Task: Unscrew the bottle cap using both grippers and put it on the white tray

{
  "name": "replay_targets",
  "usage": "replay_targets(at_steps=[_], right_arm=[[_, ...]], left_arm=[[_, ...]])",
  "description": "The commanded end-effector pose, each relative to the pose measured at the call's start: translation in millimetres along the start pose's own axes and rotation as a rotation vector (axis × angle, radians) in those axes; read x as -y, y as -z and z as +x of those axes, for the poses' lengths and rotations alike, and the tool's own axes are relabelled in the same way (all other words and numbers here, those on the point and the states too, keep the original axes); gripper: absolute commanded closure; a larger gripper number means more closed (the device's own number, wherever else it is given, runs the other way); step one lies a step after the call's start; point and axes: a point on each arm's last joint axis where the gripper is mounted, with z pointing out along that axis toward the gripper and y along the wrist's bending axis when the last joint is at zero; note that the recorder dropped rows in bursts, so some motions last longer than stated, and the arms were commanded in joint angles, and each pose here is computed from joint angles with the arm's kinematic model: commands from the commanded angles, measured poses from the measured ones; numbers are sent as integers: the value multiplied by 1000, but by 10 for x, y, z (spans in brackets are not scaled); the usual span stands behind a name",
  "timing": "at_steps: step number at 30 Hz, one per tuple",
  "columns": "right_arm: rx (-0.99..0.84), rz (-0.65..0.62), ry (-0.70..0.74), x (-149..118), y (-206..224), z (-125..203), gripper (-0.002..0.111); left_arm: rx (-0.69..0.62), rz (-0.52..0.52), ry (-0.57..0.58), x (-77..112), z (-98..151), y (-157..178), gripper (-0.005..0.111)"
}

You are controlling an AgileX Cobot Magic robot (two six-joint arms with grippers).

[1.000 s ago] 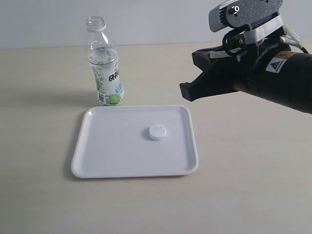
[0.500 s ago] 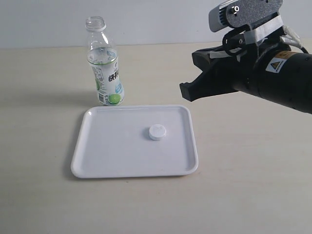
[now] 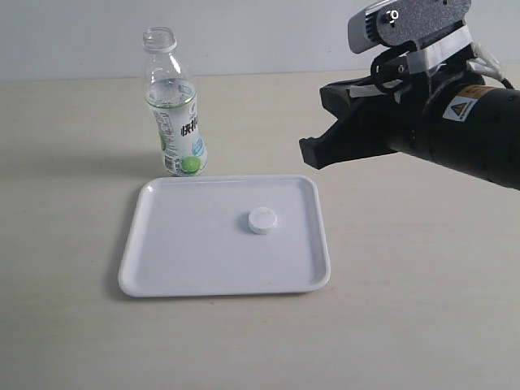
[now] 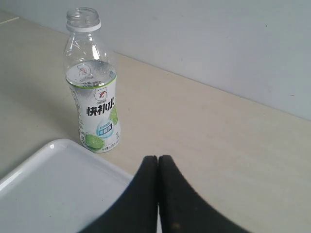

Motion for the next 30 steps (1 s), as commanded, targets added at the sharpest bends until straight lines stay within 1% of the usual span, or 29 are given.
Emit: replay_targets(at_steps=[1, 23, 25, 27, 30], right_arm=[[5, 2, 6, 4, 17, 4, 108], [5, 2, 11, 4, 17, 4, 108], [-2, 5, -15, 7, 21, 9, 108], [3, 23, -87, 45, 87, -14, 108], [29, 59, -116, 157, 222, -28, 108]], left_arm=[[1, 1, 6, -1, 8, 1, 107], [1, 1, 6, -1, 8, 1, 107], [1, 1, 6, -1, 8, 1, 107], [1, 1, 6, -1, 8, 1, 107], [1, 1, 6, -1, 8, 1, 107]])
